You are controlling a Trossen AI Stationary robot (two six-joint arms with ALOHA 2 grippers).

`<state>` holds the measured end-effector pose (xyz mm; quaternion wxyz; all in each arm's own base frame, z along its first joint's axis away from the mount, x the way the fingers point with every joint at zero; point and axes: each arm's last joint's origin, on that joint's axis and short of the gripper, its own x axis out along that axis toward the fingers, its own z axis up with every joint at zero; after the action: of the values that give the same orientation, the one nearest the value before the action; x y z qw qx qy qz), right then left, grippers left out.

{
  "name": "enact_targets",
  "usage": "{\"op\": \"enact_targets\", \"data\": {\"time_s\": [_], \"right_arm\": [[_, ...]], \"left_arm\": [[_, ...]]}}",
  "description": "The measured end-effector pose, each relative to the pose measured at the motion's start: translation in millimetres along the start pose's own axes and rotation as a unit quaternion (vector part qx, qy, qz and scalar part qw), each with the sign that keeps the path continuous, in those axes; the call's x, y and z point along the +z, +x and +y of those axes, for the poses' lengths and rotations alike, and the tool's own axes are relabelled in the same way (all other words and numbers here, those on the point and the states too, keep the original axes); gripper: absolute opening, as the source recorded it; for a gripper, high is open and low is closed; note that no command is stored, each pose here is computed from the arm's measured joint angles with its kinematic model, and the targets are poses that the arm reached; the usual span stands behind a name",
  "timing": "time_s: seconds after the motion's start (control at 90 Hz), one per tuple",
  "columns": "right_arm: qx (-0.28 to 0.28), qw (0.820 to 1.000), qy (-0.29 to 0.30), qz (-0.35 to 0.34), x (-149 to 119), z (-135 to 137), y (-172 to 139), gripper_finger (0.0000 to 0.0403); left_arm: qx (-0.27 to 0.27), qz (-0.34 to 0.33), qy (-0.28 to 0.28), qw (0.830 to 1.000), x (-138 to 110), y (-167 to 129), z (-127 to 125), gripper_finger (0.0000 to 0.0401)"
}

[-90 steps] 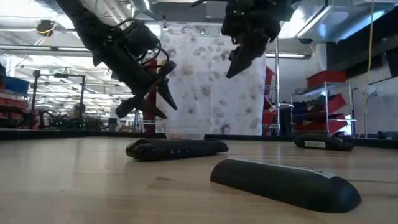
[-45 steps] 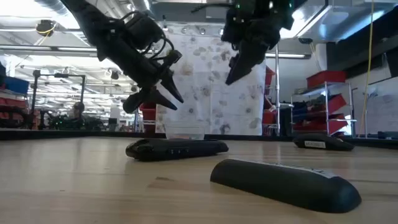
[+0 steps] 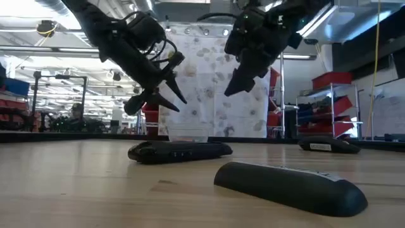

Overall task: Insert battery
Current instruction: Remove the silver battery from the transparent bin

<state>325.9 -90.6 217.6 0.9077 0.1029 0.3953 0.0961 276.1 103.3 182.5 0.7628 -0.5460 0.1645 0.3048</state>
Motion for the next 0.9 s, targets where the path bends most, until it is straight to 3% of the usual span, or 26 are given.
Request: {"op": "enact_targets", "data": {"time_s": [0.178, 0.333, 0.533, 0.9], "right_arm": [[-0.018, 1.000, 0.004, -0.023, 3, -10, -5, 0.0154], [-0.028, 0.999, 0.006, -0.033, 4, -15, -7, 0.0154], [-0.033, 0.999, 0.006, -0.031, 4, -16, -7, 0.0154], [-0.032, 0.999, 0.006, -0.024, 2, -15, -7, 0.0154]], "left_arm": [[0.002, 0.024, 0.003, 1.000, 0, 0, 3, 0.0144], [0.058, 0.040, -0.015, 0.997, 2, -1, 16, 0.0160], [0.077, 0.029, 0.017, 0.996, 11, -2, 23, 0.0146], [0.094, 0.045, 0.005, 0.995, 13, 13, 36, 0.0117]]}}
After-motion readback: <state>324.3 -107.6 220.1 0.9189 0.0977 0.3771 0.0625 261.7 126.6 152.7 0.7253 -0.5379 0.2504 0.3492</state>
